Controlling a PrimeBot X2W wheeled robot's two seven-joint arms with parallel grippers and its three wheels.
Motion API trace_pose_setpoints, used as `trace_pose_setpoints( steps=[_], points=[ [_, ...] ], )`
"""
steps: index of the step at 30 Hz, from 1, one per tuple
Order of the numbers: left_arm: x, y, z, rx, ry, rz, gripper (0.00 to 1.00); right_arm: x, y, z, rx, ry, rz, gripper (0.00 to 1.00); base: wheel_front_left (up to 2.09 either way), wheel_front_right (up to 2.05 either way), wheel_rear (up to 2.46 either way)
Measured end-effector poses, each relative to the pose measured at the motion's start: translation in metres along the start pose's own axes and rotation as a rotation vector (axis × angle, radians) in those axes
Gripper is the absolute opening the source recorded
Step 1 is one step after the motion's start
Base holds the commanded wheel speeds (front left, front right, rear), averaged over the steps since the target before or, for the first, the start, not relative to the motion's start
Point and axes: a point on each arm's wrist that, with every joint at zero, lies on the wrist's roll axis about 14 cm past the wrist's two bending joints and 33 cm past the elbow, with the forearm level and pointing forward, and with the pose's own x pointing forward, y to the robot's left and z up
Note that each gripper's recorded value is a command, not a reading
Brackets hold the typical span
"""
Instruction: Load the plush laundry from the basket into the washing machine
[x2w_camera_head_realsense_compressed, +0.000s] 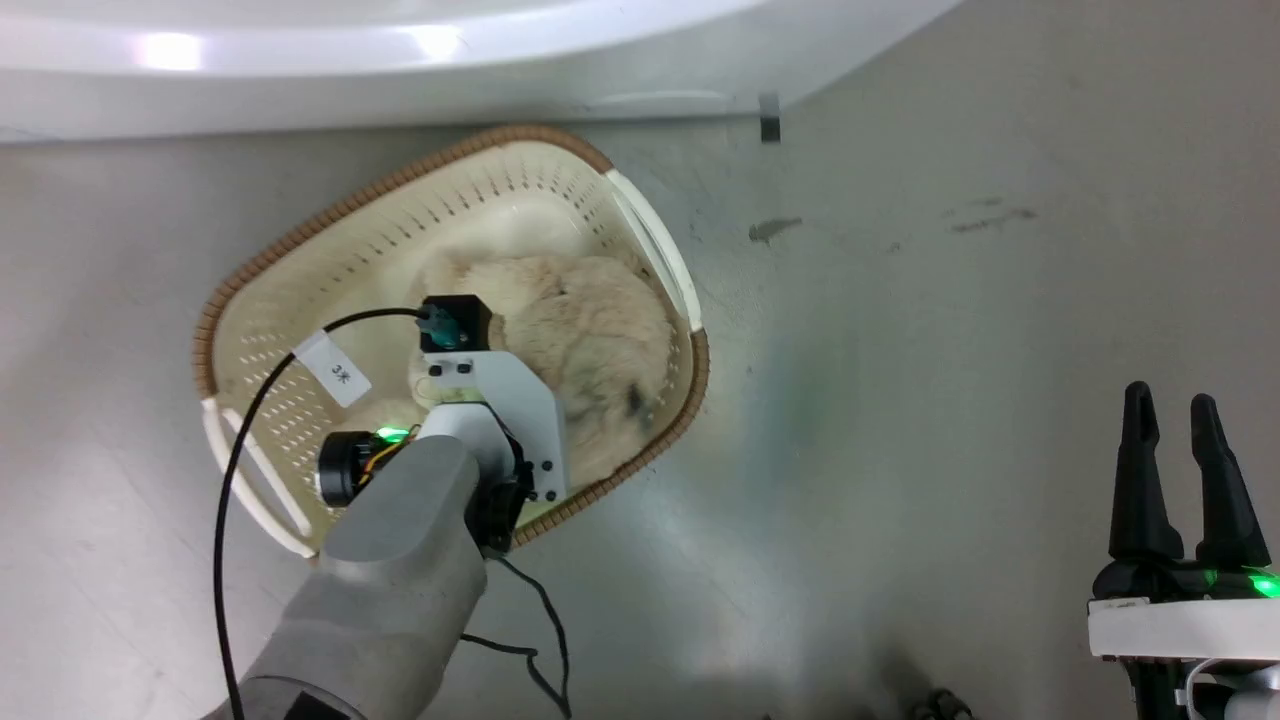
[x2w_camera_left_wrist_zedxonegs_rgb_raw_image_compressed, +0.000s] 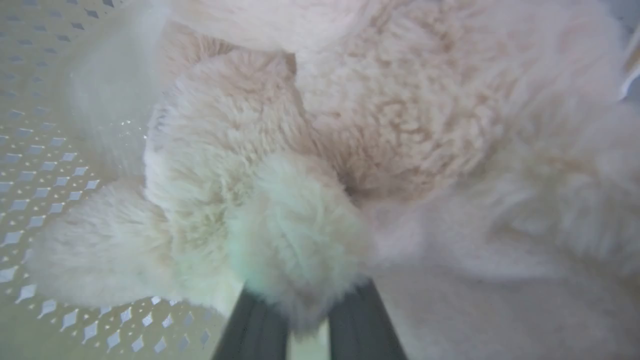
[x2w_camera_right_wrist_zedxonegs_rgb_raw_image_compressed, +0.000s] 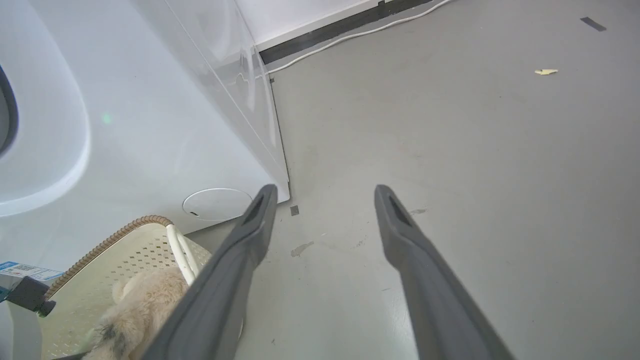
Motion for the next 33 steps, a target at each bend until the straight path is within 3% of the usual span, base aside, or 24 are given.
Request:
trace_pose_setpoints(
  steps=[16,33],
  points=[
    [-0.079,-0.006,0.029,-0.021,-0.220,-0.030,0.00,-0.011,0.044,0.037,0.033,-0.102,0.139,1.00,0.00,0.00,0.00],
    [-0.207,-0.019,0.052,-0.056,-0.639,-0.056,0.00,-0.070,0.079,0.082,0.063,-0.227,0.285,1.00,0.00,0.00,0.00]
  ],
)
